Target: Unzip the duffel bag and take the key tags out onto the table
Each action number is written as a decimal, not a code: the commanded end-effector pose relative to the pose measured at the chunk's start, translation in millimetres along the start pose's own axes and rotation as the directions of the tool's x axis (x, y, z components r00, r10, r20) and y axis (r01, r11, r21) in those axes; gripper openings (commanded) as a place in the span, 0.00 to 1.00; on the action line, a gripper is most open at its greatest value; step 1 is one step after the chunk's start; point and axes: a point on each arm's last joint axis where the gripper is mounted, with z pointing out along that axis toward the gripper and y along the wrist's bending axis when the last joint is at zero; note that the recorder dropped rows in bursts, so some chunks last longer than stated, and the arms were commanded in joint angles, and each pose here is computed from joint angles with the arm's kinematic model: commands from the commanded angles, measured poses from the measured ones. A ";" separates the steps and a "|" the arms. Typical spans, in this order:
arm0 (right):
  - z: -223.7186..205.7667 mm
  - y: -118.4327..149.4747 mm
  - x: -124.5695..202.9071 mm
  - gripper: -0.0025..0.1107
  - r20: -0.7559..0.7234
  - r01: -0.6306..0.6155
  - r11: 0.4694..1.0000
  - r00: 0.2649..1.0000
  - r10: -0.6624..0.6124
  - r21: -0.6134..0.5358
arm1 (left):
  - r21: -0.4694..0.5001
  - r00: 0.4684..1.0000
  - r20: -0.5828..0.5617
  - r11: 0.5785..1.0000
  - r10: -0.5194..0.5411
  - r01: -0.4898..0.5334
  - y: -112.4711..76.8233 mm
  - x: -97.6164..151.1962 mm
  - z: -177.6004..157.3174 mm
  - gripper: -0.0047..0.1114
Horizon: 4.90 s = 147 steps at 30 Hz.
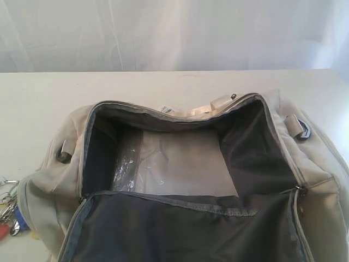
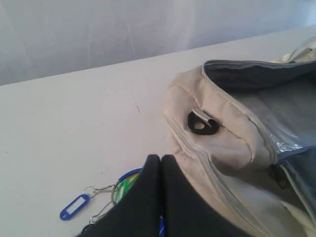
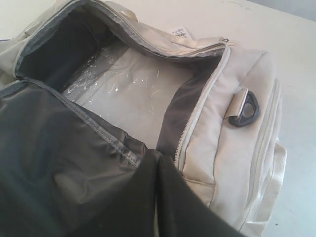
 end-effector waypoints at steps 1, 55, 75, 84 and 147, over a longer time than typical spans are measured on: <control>-2.6 0.7 -0.8 0.02 0.015 0.001 1.000 1.000 -0.001 0.005 | 0.007 0.997 -0.041 0.998 -0.058 0.058 -0.8 28.8 18.2 0.04; -2.6 0.7 -0.8 0.02 0.015 0.001 1.000 1.000 -0.001 0.005 | -0.010 0.997 -0.074 1.000 -0.014 0.014 -0.6 81.2 44.6 0.04; -41.5 20.3 17.3 0.02 0.179 0.072 0.996 0.981 -0.079 0.047 | -0.009 0.997 -0.076 1.000 -0.014 0.014 -0.6 81.4 44.6 0.04; -104.9 50.9 67.4 0.02 0.581 0.153 0.955 0.765 -0.278 0.255 | -0.009 0.997 -0.076 1.000 -0.014 0.014 -0.6 81.4 44.6 0.04; 81.4 -36.8 173.6 0.02 0.390 -0.255 0.892 0.915 0.099 0.372 | -0.009 0.997 -0.078 1.000 -0.014 0.014 -0.6 81.6 44.6 0.04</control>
